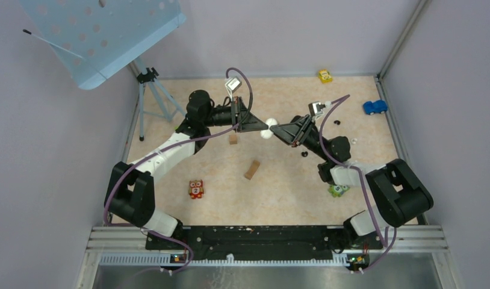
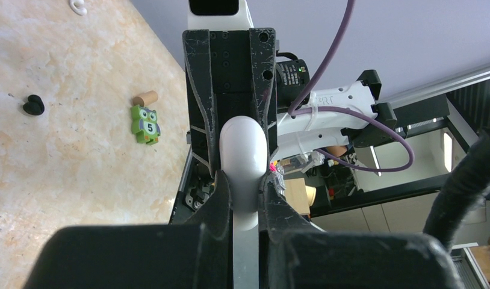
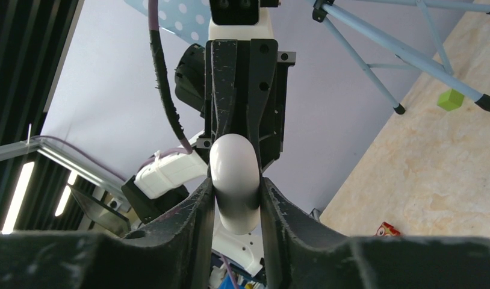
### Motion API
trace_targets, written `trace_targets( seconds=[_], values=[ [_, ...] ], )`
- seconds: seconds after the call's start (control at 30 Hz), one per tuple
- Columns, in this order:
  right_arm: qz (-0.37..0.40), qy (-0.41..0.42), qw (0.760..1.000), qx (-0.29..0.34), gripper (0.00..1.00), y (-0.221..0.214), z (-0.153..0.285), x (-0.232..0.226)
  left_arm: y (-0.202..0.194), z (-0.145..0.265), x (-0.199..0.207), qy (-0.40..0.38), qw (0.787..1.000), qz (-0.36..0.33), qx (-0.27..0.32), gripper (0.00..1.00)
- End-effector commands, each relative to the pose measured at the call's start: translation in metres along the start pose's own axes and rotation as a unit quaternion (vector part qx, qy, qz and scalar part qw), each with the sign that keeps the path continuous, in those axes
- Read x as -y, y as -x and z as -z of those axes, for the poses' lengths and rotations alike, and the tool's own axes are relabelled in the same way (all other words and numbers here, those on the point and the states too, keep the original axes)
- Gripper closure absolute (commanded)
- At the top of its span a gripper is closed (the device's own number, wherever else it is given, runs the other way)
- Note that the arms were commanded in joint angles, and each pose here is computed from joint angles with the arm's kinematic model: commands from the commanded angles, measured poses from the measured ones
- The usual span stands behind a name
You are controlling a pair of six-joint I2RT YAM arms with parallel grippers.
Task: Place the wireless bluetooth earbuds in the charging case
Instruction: Pass from the left arm to the right
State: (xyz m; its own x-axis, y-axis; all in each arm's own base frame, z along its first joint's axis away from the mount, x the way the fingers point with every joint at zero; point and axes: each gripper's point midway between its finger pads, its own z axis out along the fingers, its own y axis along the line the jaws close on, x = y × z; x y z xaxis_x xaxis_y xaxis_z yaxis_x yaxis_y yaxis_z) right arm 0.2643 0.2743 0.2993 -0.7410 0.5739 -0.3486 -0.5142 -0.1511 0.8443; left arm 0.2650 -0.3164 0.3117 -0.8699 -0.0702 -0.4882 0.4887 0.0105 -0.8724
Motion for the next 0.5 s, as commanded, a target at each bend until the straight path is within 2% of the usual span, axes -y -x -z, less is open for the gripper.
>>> trace_targets(
  seconds=[0.0,0.13,0.17,0.23,0.3,0.37,0.47],
  values=[
    [0.035,0.055,0.998,0.002,0.74,0.005,-0.005,-0.026,0.000,0.000,0.002,-0.009,1.000,-0.018,0.002,1.00],
    [0.033,0.052,0.998,0.001,0.89,0.004,-0.004,-0.024,0.000,0.000,0.004,-0.010,1.000,-0.022,0.002,1.00],
    [0.031,0.053,0.998,0.000,0.97,0.003,-0.003,-0.023,0.001,0.000,0.004,-0.009,1.000,-0.023,0.001,1.00],
    [0.028,0.061,0.998,0.000,1.00,0.001,0.000,-0.026,0.003,0.000,0.006,-0.006,1.000,-0.029,-0.005,0.99],
    [0.025,0.076,0.997,-0.002,1.00,-0.001,0.003,-0.030,0.005,0.001,0.004,0.003,0.999,-0.038,-0.015,0.87],
    [0.023,0.084,0.996,-0.007,1.00,-0.003,0.004,-0.033,0.007,0.002,0.001,0.015,0.999,-0.039,-0.019,0.71],
    [0.032,0.089,0.995,-0.010,1.00,-0.005,0.006,-0.038,0.004,0.005,-0.007,0.027,0.999,-0.034,-0.025,0.66]
  ],
)
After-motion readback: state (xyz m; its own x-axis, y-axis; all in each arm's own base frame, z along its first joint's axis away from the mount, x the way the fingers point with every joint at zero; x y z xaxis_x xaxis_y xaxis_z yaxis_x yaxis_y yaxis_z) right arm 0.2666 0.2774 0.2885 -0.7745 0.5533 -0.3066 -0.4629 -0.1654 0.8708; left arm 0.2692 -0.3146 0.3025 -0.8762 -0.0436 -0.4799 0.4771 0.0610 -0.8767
